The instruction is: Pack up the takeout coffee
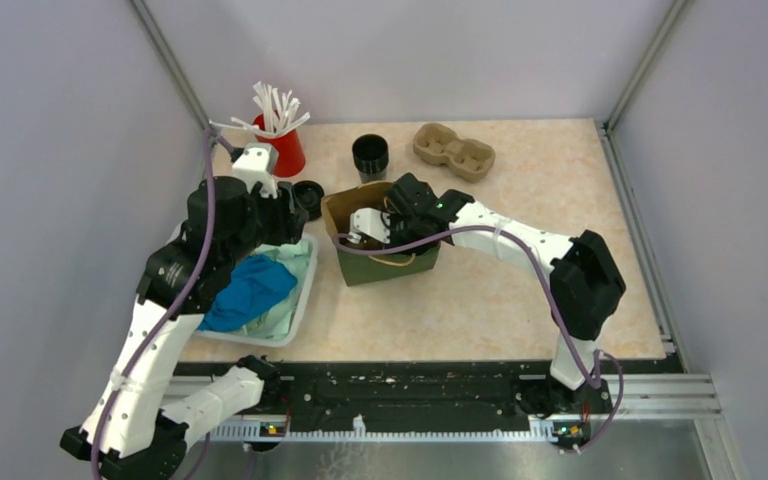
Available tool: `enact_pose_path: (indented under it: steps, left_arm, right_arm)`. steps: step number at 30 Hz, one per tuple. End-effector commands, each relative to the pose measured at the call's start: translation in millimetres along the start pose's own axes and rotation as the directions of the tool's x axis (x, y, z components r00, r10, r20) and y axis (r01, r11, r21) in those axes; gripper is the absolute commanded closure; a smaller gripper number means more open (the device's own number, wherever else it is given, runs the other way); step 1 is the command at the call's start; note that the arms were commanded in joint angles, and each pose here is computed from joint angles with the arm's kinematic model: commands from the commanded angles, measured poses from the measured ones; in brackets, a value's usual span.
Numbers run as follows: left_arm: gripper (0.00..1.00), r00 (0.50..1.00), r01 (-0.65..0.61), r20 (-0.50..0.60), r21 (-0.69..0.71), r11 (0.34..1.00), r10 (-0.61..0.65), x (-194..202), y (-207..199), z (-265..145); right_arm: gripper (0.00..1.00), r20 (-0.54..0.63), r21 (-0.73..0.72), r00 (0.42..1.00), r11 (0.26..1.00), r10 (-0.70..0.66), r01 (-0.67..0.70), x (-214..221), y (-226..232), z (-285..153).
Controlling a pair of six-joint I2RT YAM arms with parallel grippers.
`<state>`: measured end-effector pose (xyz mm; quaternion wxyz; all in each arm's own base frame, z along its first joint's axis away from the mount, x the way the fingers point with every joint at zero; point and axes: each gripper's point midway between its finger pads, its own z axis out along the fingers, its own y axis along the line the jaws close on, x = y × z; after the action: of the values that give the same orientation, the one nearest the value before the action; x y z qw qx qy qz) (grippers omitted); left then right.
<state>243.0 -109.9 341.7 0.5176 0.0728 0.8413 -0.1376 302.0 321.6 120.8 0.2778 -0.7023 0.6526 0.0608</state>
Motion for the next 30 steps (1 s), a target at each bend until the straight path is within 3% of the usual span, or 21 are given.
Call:
enact_pose_path:
  steps: [1,16,30]
  left_arm:
    - [0.46,0.996,0.020,0.085,-0.046,0.999,-0.016,-21.7,7.0,-9.7]
    - [0.46,0.997,0.007,0.075,-0.018,1.000,-0.006,-17.9,2.6,-6.6]
    - [0.49,0.996,-0.001,0.084,-0.003,1.000,0.001,-19.2,0.4,-9.1]
  right_arm:
    - [0.63,-0.075,-0.096,0.997,0.994,0.036,-0.043,21.0,18.1,15.5]
    - [0.28,-0.052,-0.028,0.998,0.999,0.028,-0.030,7.0,0.4,-14.2]
    - [0.16,-0.047,-0.040,0.999,0.999,0.020,-0.022,0.9,-3.4,-13.3]
